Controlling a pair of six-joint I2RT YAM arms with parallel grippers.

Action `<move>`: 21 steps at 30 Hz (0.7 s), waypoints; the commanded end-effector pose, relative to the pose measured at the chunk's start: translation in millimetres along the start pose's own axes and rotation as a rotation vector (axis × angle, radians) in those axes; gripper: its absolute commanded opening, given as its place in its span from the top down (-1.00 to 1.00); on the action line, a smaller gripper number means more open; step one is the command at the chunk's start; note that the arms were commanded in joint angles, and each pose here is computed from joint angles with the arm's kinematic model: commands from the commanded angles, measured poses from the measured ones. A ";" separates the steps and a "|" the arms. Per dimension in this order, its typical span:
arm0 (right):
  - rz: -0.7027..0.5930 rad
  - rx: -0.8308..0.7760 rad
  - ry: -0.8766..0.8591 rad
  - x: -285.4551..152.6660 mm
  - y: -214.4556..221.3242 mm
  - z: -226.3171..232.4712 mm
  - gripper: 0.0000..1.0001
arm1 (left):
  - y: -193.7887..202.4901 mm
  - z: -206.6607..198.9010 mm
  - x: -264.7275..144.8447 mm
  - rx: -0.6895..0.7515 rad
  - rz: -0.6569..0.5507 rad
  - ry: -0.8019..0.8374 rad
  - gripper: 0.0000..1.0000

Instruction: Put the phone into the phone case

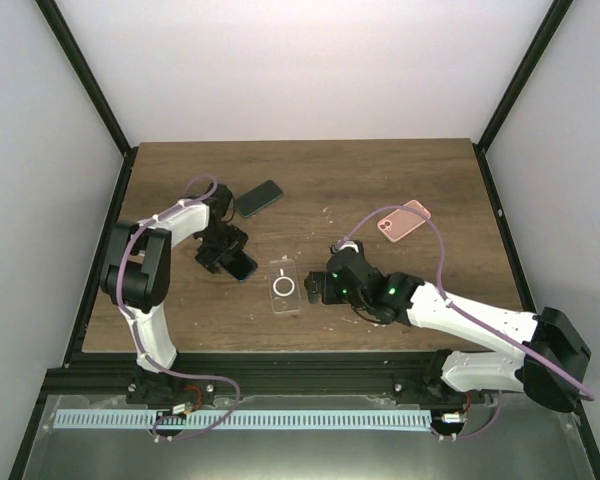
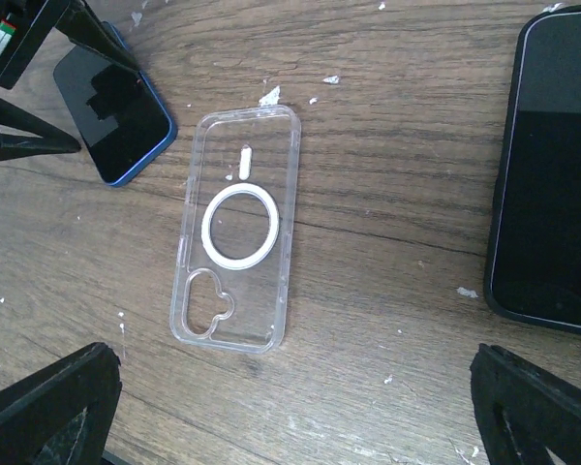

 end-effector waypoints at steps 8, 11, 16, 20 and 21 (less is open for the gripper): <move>-0.034 0.020 -0.001 -1.7 -1.6 -0.8 -1.00 | -4.2 -3.7 15.3 -0.009 0.027 -0.057 -0.81; -0.032 0.016 0.000 -1.0 -1.6 -0.5 -1.00 | -3.9 -4.0 17.7 -0.004 0.036 -0.055 -0.84; -0.028 0.018 0.004 1.6 0.2 -2.1 -1.00 | -2.2 -4.9 11.5 -0.014 0.042 -0.048 -0.87; -0.027 0.018 0.000 1.6 0.0 -1.4 -1.00 | -0.8 -6.8 -0.8 -0.038 0.008 -0.044 -0.90; -0.026 0.018 -0.001 1.5 0.0 -1.2 -1.00 | 0.0 -8.5 -3.0 -0.039 0.003 -0.039 -0.91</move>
Point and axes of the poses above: each gripper's point midway between its finger pads, its own x axis out along the fingers, its own z axis along the line the jaws close on, y = z × x, the point moved 7 cm from there along -x, back along the fingers, and after that the axes turned 10 degrees about x, right-handed, at the moved point
